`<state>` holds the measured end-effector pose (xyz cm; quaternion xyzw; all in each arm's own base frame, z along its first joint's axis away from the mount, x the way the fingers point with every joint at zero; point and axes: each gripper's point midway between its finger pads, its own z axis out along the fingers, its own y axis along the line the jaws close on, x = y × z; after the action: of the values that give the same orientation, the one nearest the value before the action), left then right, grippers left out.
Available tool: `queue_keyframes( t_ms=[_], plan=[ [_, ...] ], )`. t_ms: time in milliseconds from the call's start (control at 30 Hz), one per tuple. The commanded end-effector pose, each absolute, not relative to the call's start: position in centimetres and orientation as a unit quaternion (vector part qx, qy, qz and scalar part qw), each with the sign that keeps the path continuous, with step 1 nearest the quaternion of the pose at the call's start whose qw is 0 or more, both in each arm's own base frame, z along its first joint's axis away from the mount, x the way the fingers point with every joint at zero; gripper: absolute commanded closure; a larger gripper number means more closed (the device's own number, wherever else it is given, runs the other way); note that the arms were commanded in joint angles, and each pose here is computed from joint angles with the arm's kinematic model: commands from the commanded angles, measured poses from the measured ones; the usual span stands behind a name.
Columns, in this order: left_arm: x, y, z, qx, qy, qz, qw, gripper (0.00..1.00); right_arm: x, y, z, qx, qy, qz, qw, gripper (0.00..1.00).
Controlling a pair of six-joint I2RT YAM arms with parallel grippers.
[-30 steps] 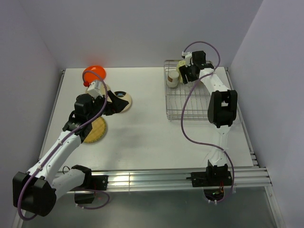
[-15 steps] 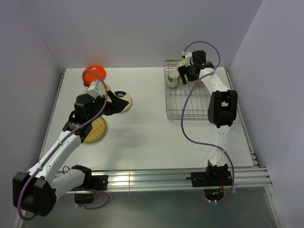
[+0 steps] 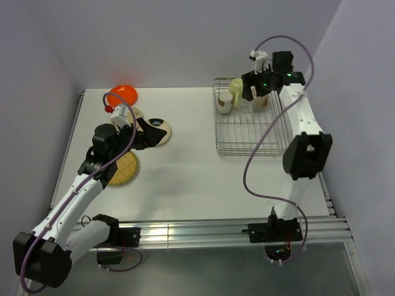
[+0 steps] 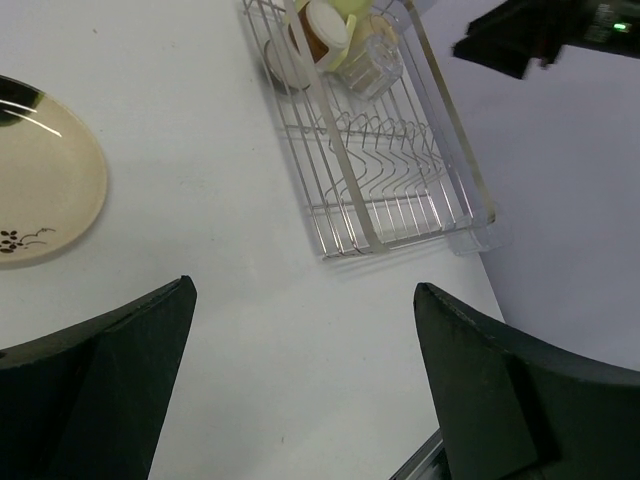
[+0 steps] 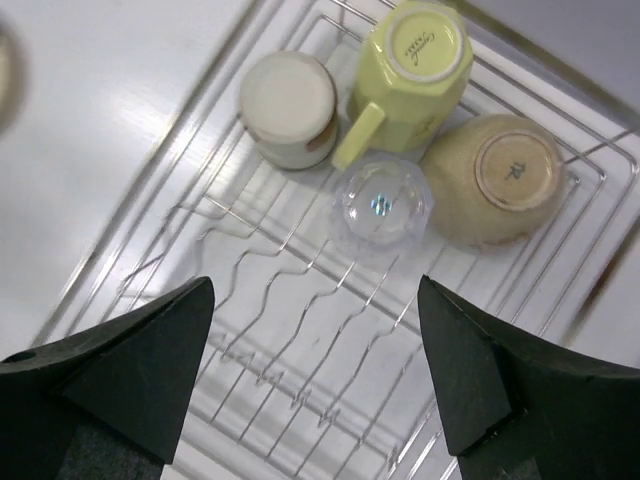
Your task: Load the mixed dishes into the dish rack
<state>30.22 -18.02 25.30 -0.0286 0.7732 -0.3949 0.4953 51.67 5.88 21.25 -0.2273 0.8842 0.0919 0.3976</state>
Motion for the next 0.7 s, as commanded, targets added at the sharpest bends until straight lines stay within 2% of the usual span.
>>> queue_keyframes(
  t_ms=[0,200,433,667],
  plan=[
    [29.7,-18.1,28.5,-0.008,0.737,-0.414,0.534,0.01,44.7,6.4,29.1,-0.272,0.834,0.174,0.447,0.11],
    [29.0,-18.0,27.9,-0.006,0.728,-0.424,0.538,0.01,38.2,2.9,27.4,-0.245,0.854,0.155,0.431,0.12],
    [29.2,-18.4,26.5,0.019,0.739,-0.427,0.52,0.01,33.7,-3.5,23.0,-0.112,0.914,0.072,0.383,0.16],
    [29.9,-20.5,25.3,0.061,0.739,-0.466,0.483,0.01,27.5,-7.7,19.8,-0.158,0.934,-0.064,0.314,0.17]
  ],
)
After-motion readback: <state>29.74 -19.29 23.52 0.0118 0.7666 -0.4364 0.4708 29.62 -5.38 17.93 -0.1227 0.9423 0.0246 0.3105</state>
